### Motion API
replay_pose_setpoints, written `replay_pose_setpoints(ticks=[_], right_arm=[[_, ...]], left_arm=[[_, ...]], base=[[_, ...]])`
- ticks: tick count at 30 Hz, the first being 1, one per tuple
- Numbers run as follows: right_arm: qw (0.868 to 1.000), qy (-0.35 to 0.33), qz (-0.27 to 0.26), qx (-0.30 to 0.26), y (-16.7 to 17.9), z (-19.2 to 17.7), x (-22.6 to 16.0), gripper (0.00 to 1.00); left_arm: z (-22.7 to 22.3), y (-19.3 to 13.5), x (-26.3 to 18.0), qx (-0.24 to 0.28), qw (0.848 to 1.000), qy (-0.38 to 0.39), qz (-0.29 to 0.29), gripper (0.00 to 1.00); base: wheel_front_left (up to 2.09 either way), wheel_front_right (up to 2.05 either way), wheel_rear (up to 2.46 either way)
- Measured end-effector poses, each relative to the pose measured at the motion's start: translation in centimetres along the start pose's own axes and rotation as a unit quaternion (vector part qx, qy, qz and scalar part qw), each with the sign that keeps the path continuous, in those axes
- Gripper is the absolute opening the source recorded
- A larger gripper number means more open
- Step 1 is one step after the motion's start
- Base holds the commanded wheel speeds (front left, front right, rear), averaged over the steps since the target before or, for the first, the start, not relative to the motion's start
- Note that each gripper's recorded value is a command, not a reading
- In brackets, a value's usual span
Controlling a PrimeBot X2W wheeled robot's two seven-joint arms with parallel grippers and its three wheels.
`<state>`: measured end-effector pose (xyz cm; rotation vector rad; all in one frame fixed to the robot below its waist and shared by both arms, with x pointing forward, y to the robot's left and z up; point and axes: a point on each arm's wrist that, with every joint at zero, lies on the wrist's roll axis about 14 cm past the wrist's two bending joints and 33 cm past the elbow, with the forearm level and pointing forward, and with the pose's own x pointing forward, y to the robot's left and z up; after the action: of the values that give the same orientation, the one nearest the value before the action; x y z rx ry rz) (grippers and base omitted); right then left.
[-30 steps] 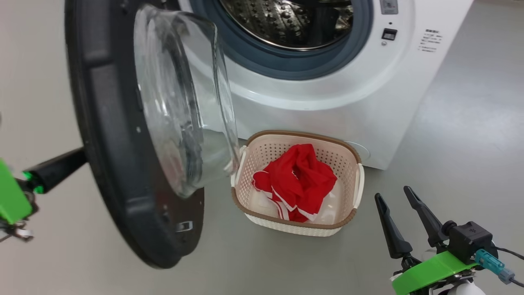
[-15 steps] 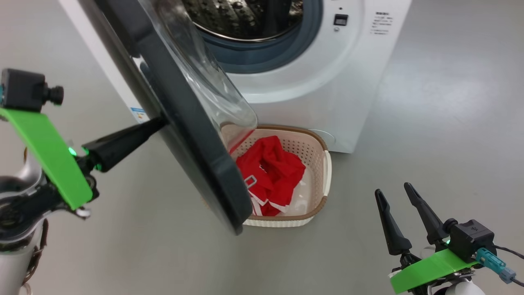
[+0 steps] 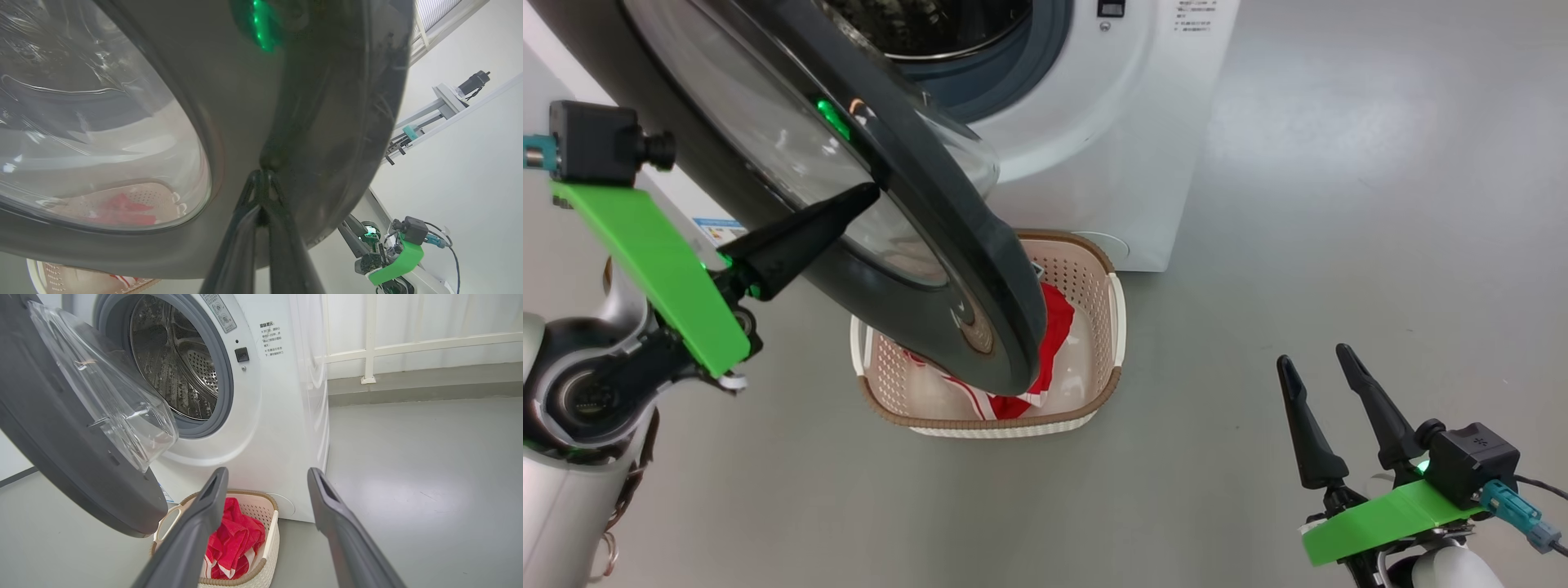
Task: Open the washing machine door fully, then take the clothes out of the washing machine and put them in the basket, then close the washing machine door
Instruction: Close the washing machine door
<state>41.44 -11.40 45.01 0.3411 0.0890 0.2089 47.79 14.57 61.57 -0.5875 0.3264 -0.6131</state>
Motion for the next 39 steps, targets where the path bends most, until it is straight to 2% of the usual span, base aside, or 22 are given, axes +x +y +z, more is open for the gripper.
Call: replay_pose_setpoints(ticks=[10, 21, 25, 26, 27, 29, 30, 31, 33, 39], right_arm=[[1.0, -0.002, 0.013, -0.003, 0.8, 0.1, 0.3, 1.0], [0.999, -0.001, 0.035, -0.012, 2.1, 0.3, -0.2, 1.0], [0.999, -0.001, 0.041, -0.014, 2.5, 0.4, -0.3, 1.0], [0.999, -0.002, 0.042, -0.014, 2.6, 0.5, -0.3, 1.0], [0.999, -0.003, 0.042, -0.015, 2.6, 0.5, -0.3, 1.0], [0.999, -0.004, 0.043, -0.016, 2.7, 0.6, -0.3, 1.0], [0.999, -0.004, 0.044, -0.016, 2.7, 0.7, -0.3, 1.0], [0.999, -0.005, 0.044, -0.017, 2.7, 0.7, -0.4, 1.0], [0.999, -0.005, 0.042, -0.017, 2.5, 0.7, -0.4, 1.0], [0.999, -0.003, 0.033, -0.016, 1.8, 0.5, -0.3, 1.0]], left_arm=[[0.2, 0.7, -1.5, -0.003, 1.0, -0.023, 0.016, 0.0], [-3.0, 4.4, -6.9, -0.05, 0.992, -0.076, 0.092, 0.0], [-4.0, 5.8, -8.7, -0.061, 0.986, -0.098, 0.121, 0.13], [-4.3, 6.2, -9.0, -0.064, 0.984, -0.103, 0.128, 0.22], [-4.8, 6.6, -9.4, -0.065, 0.983, -0.105, 0.137, 0.35], [-5.9, 7.5, -10.2, -0.066, 0.98, -0.104, 0.157, 0.46], [-6.6, 8.0, -10.5, -0.065, 0.979, -0.1, 0.166, 0.56], [-7.4, 8.4, -10.7, -0.066, 0.978, -0.096, 0.175, 0.78], [-8.6, 9.0, -11.2, -0.072, 0.975, -0.094, 0.189, 1.0], [-11.5, 11.0, -12.1, -0.068, 0.967, -0.092, 0.23, 1.0]], base=[[0.0, 0.0, 0.0], [0.0, 0.0, 0.0], [0.0, 0.0, 0.0], [0.0, 0.0, 0.0], [0.0, 0.0, 0.0], [0.0, 0.0, 0.0], [0.0, 0.0, 0.0], [0.0, 0.0, 0.0], [0.0, 0.0, 0.0], [0.0, 0.0, 0.0]])
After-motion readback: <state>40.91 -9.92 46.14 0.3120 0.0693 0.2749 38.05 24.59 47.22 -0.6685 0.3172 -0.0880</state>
